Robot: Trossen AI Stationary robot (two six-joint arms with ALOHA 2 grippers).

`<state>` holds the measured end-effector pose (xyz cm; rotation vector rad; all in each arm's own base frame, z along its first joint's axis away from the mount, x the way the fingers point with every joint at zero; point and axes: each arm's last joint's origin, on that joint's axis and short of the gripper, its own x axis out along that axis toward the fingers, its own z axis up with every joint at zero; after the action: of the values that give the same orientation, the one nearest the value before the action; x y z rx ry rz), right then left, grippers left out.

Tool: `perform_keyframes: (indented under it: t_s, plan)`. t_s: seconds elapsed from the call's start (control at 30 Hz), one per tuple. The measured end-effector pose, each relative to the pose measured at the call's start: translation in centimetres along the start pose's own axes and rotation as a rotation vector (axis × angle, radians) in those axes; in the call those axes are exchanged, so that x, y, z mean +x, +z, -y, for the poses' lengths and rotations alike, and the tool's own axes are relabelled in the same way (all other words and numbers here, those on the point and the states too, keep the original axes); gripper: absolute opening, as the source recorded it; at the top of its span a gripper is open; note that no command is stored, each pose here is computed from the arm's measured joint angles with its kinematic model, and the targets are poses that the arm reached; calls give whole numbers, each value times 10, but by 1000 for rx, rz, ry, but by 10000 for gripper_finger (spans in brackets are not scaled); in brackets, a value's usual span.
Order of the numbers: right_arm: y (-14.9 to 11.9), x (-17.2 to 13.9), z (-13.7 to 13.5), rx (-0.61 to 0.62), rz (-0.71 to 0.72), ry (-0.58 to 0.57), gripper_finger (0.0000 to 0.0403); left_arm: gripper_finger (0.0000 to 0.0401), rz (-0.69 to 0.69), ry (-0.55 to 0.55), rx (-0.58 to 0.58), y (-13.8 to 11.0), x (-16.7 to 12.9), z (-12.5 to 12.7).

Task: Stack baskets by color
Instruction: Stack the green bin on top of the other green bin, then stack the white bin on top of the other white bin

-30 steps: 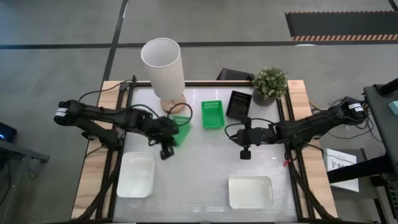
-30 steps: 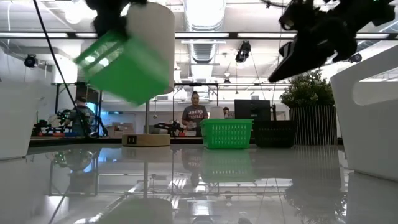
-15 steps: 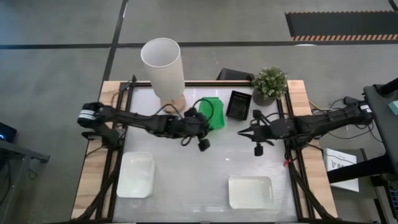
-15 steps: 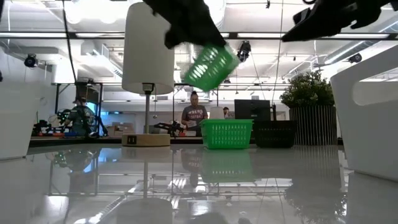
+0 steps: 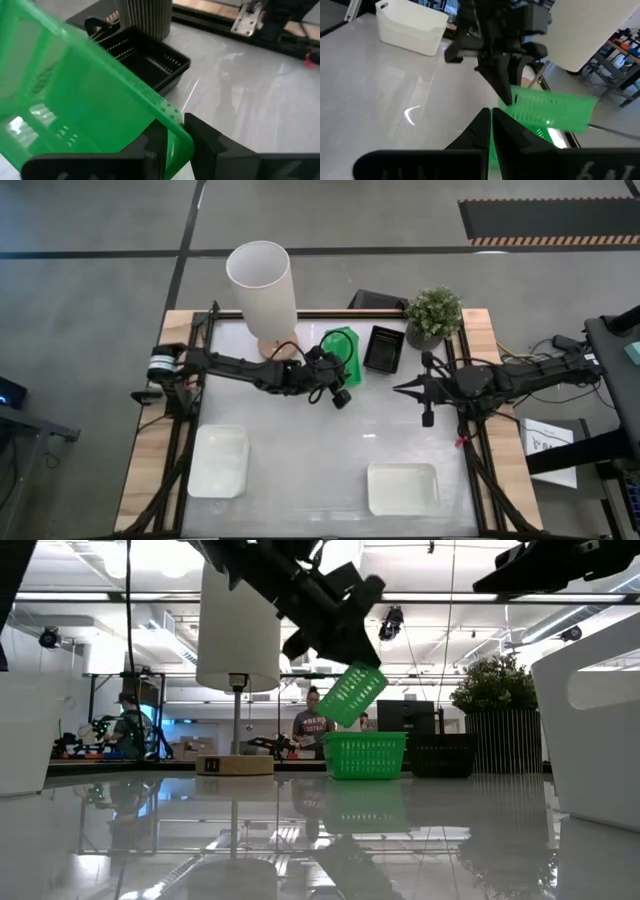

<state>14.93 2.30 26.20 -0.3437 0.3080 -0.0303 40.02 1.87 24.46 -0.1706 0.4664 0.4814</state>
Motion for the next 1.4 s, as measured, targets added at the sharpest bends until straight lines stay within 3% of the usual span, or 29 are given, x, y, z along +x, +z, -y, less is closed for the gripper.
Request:
perform_keyframes:
  t_s: [0.3,0.77,1.03,1.13,1.3,1.4]
  plan:
    - [3,-1,0,7,8,23,11,77,-26,27,-51,-6,11,-7]
    - [3,0,0,40,0,24,11,80,-28,-26,-73,-3,8,-5]
    - [0,0,-1,45,-6,30,11,80,-12,-119,101,-3,-12,16]
    - [-2,3,-4,20,20,83,11,80,4,-161,197,-6,-26,27]
    - [-3,8,-9,10,133,141,11,80,2,-338,383,-19,-51,50]
    - [-4,10,-9,44,122,146,11,80,2,-414,412,-26,-67,59]
